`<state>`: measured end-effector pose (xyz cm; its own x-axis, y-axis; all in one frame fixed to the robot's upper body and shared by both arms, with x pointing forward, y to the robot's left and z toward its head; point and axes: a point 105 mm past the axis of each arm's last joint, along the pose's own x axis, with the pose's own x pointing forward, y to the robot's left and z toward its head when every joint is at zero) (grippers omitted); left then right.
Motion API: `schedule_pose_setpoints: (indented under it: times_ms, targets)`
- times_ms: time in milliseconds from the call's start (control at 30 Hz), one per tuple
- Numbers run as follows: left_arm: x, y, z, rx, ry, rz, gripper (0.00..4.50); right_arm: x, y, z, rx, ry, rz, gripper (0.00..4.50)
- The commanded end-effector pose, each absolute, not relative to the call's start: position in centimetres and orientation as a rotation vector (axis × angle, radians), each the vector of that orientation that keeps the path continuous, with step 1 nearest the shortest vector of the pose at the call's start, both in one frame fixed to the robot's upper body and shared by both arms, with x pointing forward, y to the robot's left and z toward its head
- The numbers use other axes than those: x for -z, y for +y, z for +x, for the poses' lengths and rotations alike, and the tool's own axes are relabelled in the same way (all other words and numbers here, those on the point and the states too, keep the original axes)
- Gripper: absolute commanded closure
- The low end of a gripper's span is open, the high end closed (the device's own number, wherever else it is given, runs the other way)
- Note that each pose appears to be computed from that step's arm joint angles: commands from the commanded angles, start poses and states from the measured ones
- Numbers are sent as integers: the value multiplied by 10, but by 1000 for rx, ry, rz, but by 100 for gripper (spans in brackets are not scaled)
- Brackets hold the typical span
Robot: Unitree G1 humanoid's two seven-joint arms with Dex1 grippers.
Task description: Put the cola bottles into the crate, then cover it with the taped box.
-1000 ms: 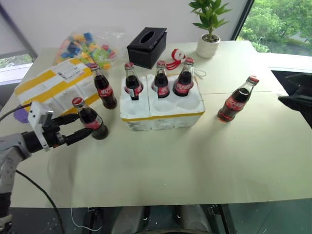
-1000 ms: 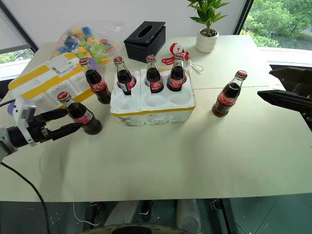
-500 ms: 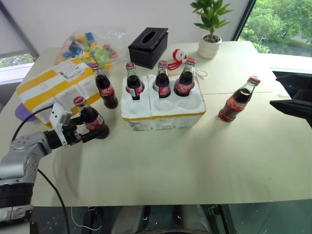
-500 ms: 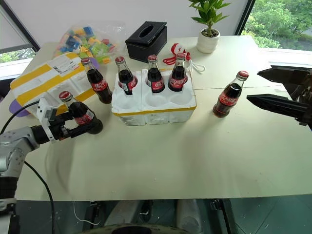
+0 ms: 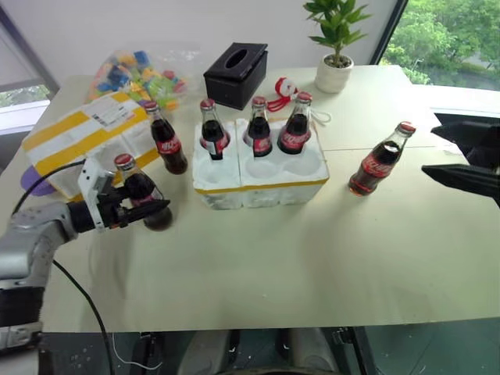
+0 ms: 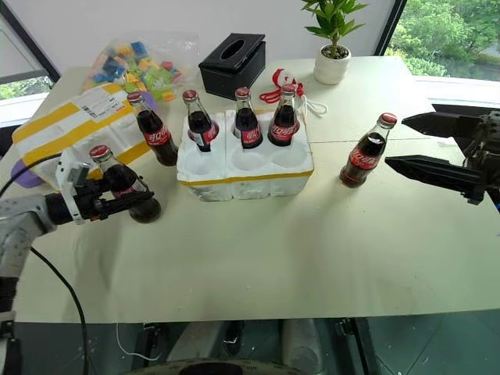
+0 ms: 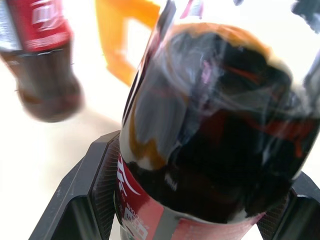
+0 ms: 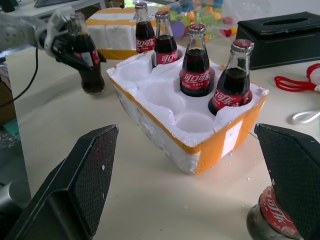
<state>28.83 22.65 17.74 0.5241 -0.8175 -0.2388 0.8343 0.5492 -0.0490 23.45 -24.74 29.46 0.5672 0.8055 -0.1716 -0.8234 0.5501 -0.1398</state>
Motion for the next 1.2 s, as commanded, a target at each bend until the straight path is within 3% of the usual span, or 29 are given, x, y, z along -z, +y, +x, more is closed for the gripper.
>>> schedule_pose_setpoints:
  times_ms: [33, 200, 367, 433, 700, 1033, 1200]
  targets:
    - [-243, 208, 275, 1167, 118, 138, 167, -296, -244, 236, -971, 59, -243, 0]
    - [-287, 183, 284, 1287, 41, 155, 167, -294, -241, 241, -966, 51, -235, 0]
    - [-308, 127, 294, 1470, -17, 165, 167, -290, -240, 245, -941, 40, -224, 0]
    - [-308, 113, 297, 1511, -18, 180, 167, -289, -240, 246, -933, 38, -224, 0]
    - [-287, 57, 347, 1449, -35, 216, 167, -283, -244, 240, -867, 36, -212, 0]
    - [-276, 27, 377, 1390, -66, 148, 167, -275, -249, 234, -806, 46, -207, 0]
    - [-267, 19, 378, 1406, -51, 173, 167, -274, -251, 237, -784, 45, -204, 0]
